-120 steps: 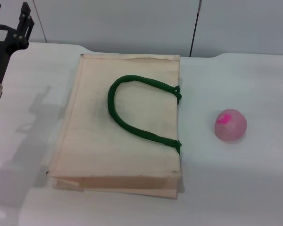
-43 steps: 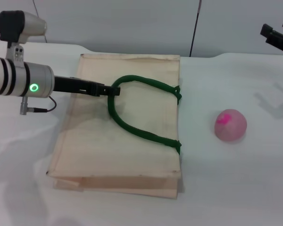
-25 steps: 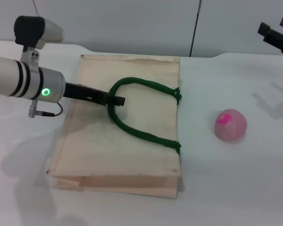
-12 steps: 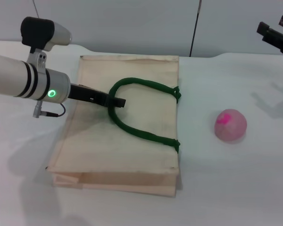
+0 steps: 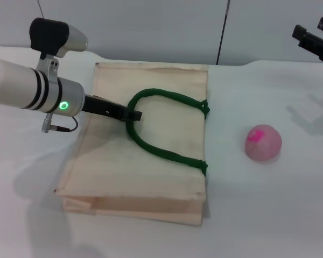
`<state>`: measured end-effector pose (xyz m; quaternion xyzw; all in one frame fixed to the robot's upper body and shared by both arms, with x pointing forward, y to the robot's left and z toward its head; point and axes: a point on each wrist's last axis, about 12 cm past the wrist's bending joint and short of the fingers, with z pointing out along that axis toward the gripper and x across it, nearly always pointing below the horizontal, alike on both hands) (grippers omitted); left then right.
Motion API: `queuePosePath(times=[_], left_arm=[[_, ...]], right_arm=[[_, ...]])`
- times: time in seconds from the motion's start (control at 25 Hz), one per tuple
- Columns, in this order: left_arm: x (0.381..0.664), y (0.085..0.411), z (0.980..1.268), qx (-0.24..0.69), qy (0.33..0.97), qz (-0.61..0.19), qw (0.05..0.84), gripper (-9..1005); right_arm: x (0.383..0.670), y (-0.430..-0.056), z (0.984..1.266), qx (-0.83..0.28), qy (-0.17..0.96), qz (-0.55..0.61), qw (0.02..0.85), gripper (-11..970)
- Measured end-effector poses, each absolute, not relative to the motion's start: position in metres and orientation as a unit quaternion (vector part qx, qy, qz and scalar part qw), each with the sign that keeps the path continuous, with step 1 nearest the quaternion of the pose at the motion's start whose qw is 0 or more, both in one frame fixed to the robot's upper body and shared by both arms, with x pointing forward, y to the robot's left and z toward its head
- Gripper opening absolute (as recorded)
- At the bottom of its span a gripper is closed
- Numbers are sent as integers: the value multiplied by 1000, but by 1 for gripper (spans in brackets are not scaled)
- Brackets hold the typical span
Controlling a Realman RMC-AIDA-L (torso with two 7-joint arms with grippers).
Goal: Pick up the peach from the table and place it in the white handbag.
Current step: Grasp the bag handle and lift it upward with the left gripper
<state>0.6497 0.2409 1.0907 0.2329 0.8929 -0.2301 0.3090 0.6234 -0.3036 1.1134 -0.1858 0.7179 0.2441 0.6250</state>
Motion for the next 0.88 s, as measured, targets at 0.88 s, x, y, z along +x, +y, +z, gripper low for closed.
queuePosePath(times=[0.88], left_arm=[[653, 233, 1092, 229, 890, -231, 318, 136]], right_arm=[[620, -305, 1111, -188, 720, 252, 619, 803]])
